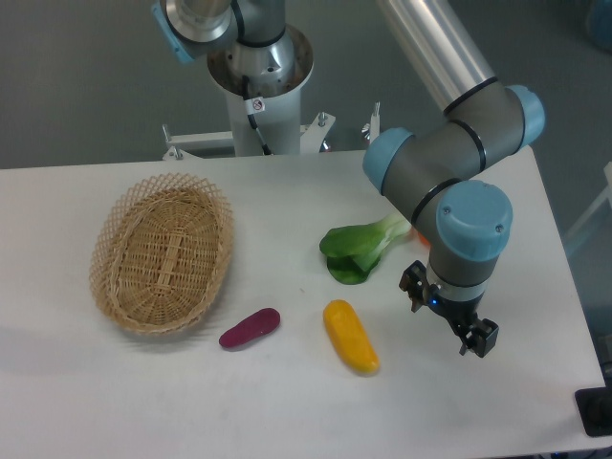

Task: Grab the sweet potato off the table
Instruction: 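Move the gripper across the table toward the purple sweet potato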

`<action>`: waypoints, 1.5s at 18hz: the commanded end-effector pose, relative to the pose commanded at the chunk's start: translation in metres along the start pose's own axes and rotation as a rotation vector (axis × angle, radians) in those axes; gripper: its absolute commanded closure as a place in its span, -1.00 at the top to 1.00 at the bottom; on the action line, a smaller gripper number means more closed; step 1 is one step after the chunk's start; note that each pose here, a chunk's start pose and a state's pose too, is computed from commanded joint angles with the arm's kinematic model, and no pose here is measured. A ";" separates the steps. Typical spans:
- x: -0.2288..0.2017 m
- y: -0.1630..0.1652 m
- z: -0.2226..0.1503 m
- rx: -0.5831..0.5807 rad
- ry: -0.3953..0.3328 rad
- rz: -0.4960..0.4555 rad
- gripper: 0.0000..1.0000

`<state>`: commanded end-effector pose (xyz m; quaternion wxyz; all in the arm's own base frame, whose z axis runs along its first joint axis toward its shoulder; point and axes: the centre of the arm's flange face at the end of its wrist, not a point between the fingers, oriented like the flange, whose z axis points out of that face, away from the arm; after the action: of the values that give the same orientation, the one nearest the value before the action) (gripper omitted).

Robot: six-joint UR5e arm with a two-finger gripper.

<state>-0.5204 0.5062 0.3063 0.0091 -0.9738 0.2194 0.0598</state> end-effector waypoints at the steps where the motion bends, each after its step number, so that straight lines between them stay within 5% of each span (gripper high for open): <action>1: 0.000 0.000 0.000 0.000 0.000 0.000 1.00; 18: 0.016 -0.003 -0.003 0.013 0.021 -0.038 1.00; 23: 0.037 -0.031 -0.001 0.100 0.066 -0.226 1.00; 27: 0.060 -0.067 0.004 0.108 0.096 -0.206 1.00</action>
<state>-0.4380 0.5415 0.2946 0.0572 -0.9910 0.1213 0.0001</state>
